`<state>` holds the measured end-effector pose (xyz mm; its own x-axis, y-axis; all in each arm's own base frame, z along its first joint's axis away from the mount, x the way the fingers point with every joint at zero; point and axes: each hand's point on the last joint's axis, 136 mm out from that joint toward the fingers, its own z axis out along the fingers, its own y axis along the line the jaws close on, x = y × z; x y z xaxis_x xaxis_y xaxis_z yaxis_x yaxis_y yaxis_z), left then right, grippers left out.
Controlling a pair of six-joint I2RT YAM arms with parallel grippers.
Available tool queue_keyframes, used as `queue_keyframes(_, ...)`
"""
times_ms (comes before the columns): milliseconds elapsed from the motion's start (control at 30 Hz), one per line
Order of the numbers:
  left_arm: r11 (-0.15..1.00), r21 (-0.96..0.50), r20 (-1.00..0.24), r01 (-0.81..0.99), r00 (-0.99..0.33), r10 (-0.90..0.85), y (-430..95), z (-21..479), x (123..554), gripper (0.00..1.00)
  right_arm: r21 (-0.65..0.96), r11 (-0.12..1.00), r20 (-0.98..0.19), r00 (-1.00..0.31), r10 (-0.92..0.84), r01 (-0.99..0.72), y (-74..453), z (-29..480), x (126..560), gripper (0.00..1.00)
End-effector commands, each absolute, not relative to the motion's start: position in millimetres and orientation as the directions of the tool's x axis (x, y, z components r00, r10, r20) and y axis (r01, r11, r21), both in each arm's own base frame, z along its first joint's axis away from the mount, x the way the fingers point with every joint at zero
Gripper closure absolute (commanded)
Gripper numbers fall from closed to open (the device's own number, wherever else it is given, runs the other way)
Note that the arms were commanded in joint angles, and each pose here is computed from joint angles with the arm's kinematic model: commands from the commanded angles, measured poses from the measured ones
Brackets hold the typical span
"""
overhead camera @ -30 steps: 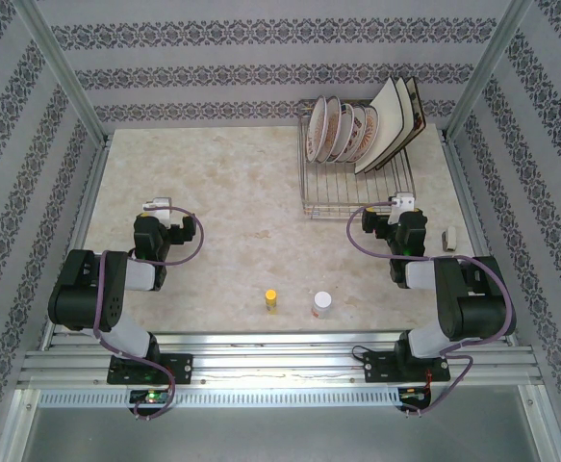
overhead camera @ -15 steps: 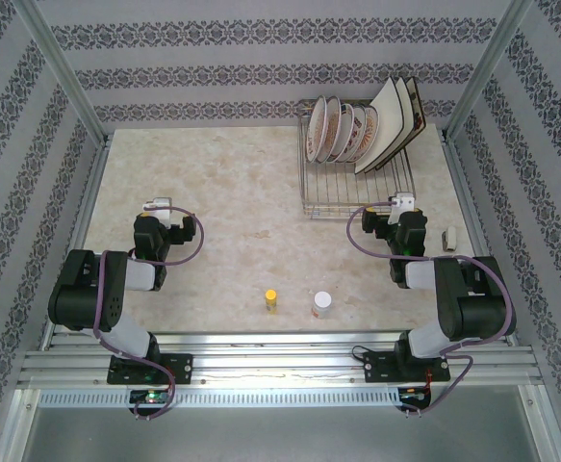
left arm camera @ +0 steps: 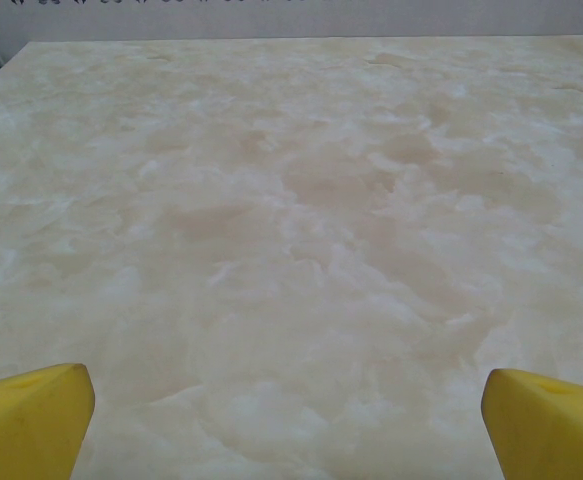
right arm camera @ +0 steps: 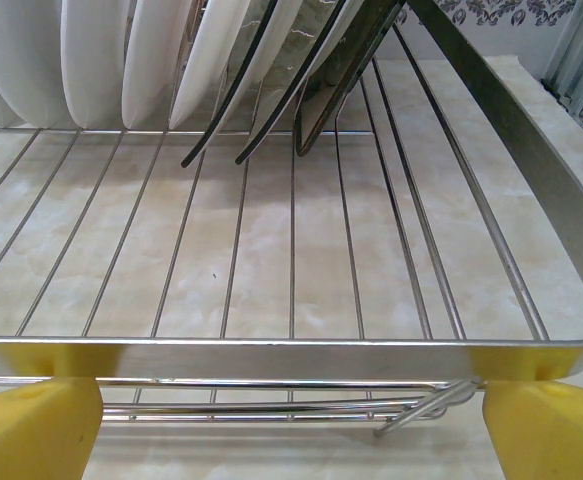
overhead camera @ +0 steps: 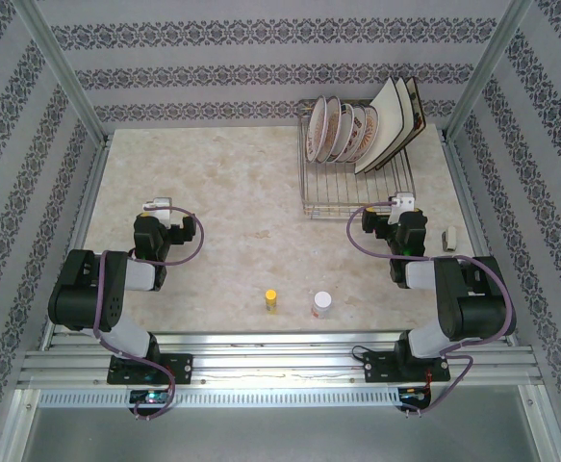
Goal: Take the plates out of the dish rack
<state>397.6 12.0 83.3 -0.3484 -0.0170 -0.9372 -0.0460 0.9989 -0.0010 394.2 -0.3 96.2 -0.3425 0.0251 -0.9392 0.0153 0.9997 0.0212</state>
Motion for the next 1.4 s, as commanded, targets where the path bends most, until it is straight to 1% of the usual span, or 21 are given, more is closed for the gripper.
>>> queue_keyframes(0, 1.0, 0.005, -0.939, -0.028, -0.345, -0.005, 8.2, 86.7, 401.4, 0.0, 0.031, 0.999, -0.95, -0.31, 0.034, 0.013, 0.2, 104.7, 398.7, 0.02)
queue_keyframes(167, 0.999, 0.006, -0.94, -0.036, -0.34, -0.007, 9.6, 88.1, 401.6, 0.0, 0.03, 0.999, -0.952, -0.304, 0.033, 0.016, -0.6, 106.1, 397.9, 0.02)
queue_keyframes(233, 0.997, 0.003, -0.938, -0.081, -0.347, -0.025, 16.8, 94.0, 401.8, 0.0, 0.037, 0.996, -0.955, -0.291, 0.059, 0.079, -10.7, 112.2, 397.0, 0.02)
queue_keyframes(267, 0.995, 0.003, -0.932, -0.096, -0.36, -0.032, 19.0, 96.2, 401.7, 0.0, 0.035, 0.997, -0.956, -0.288, 0.055, 0.075, -10.0, 115.6, 396.2, 0.02)
queue_keyframes(333, 0.996, 0.006, -0.919, -0.084, -0.393, -0.028, 17.2, 104.9, 404.7, 0.0, 0.018, 0.998, -0.951, -0.307, 0.037, 0.067, -6.7, 126.3, 392.0, 0.02)
queue_keyframes(433, 0.998, -0.012, -0.902, -0.06, -0.431, -0.036, 11.9, 114.2, 403.7, 0.0, 0.012, 0.998, -0.916, -0.4, 0.035, 0.058, -4.1, 123.6, 379.6, 0.02)
queue_keyframes(533, 0.998, -0.051, -0.89, -0.044, -0.451, -0.065, 6.4, 129.4, 397.1, 0.0, 0.016, 0.998, -0.907, -0.418, 0.041, 0.065, 0.3, 124.7, 357.6, 0.02)
queue_keyframes(667, 0.991, -0.114, -0.872, -0.068, -0.471, -0.133, 3.0, 156.4, 378.9, 0.0, 0.02, 0.995, -0.876, -0.477, 0.067, 0.102, 3.5, 132.6, 330.0, 0.02)
queue_keyframes(800, 0.979, -0.187, -0.829, -0.081, -0.521, -0.202, -5.0, 176.9, 350.1, 0.0, 0.013, 0.977, -0.845, -0.519, 0.125, 0.214, -2.5, 156.6, 300.3, 0.02)
queue_keyframes(933, 0.977, -0.174, -0.743, -0.126, -0.634, -0.214, -3.5, 193.6, 319.4, 0.0, -0.016, 0.989, -0.842, -0.536, 0.065, 0.146, 18.7, 192.5, 284.5, 0.02)
queue_keyframes(1033, 0.977, -0.162, -0.661, -0.137, -0.72, -0.21, -5.1, 204.7, 301.9, 0.0, 0.022, 0.993, -0.82, -0.566, 0.086, 0.118, 32.6, 222.1, 283.9, 0.02)
queue_keyframes(1133, 0.975, -0.187, -0.599, -0.122, -0.772, -0.212, -12.7, 218.5, 295.0, 0.0, 0.033, 0.998, -0.735, -0.676, 0.056, 0.047, 54.8, 248.3, 295.0, 0.02)
queue_keyframes(1167, 0.974, -0.195, -0.587, -0.116, -0.782, -0.21, -15.4, 222.5, 294.7, 0.0, 0.025, 0.999, -0.709, -0.704, 0.041, 0.033, 59.6, 250.3, 298.4, 0.02)
queue_keyframes(1267, 0.971, -0.224, -0.554, -0.088, -0.808, -0.201, -23.3, 234.3, 298.2, 0.0, 0.006, 1.0, -0.674, -0.739, -0.009, -0.018, 81.1, 282.7, 323.1, 0.02)
queue_keyframes(1367, 0.973, -0.219, -0.541, -0.073, -0.82, -0.183, -24.8, 242.6, 304.1, 0.0, 0.001, 0.999, -0.658, -0.752, -0.038, -0.052, 101.3, 306.1, 354.7, 0.02)
